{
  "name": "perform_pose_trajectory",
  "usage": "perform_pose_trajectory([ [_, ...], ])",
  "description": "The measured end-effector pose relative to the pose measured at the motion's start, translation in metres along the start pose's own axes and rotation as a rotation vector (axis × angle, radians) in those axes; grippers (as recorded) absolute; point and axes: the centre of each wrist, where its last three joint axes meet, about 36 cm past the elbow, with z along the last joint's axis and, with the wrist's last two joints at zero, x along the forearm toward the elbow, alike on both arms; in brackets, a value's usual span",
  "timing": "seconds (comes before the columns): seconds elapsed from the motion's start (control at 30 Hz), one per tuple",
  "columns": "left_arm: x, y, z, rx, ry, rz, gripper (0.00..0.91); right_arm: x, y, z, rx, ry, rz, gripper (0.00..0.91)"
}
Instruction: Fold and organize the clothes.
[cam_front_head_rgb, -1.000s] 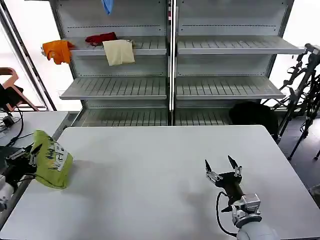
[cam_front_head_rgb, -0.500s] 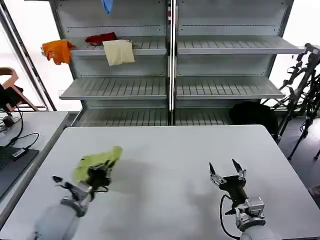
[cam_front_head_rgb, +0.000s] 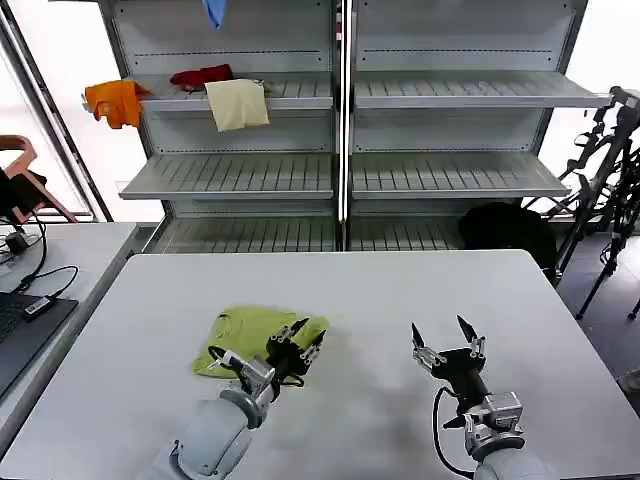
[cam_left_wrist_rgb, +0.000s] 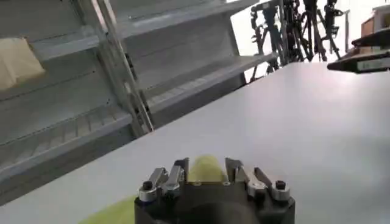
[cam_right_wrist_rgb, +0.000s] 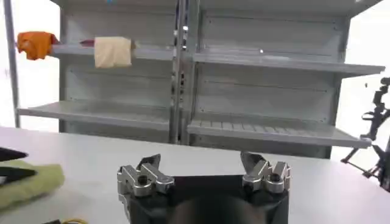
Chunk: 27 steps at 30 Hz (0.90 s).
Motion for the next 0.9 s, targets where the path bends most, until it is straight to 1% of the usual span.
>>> perform_pose_trajectory([
  [0.07, -0.004, 0.0, -0.006, 0.013, -0.017, 0.004, 0.907, -0.001, 0.004, -0.003, -0.017, 0.003, -0.015, 0.907],
  [0.17, -0.006, 0.002, -0.012, 0.031, -0.033, 0.008, 0.907, -0.004, 0.011, -0.009, -0.065, 0.022, -0.045, 0.907],
  [0.27, -0.006, 0.009, -0.016, 0.044, -0.044, 0.003, 0.907, -0.007, 0.019, -0.012, -0.141, 0.053, -0.084, 0.907],
  [0.43, 0.002, 0.029, -0.019, 0.055, -0.065, -0.033, 0.907, -0.015, 0.043, -0.016, -0.308, 0.111, -0.16, 0.907],
  [0.6, 0.017, 0.057, -0.016, 0.085, -0.077, -0.095, 0.907, -0.024, 0.072, -0.016, -0.462, 0.19, -0.219, 0.907],
  [0.67, 0.024, 0.068, -0.013, 0.101, -0.081, -0.123, 0.907, -0.027, 0.082, -0.017, -0.511, 0.221, -0.232, 0.907],
  [0.77, 0.035, 0.082, -0.008, 0.126, -0.085, -0.163, 0.907, -0.032, 0.098, -0.016, -0.576, 0.273, -0.245, 0.907],
  [0.9, 0.049, 0.096, -0.001, 0.151, -0.089, -0.211, 0.907, -0.039, 0.116, -0.017, -0.639, 0.337, -0.244, 0.897],
])
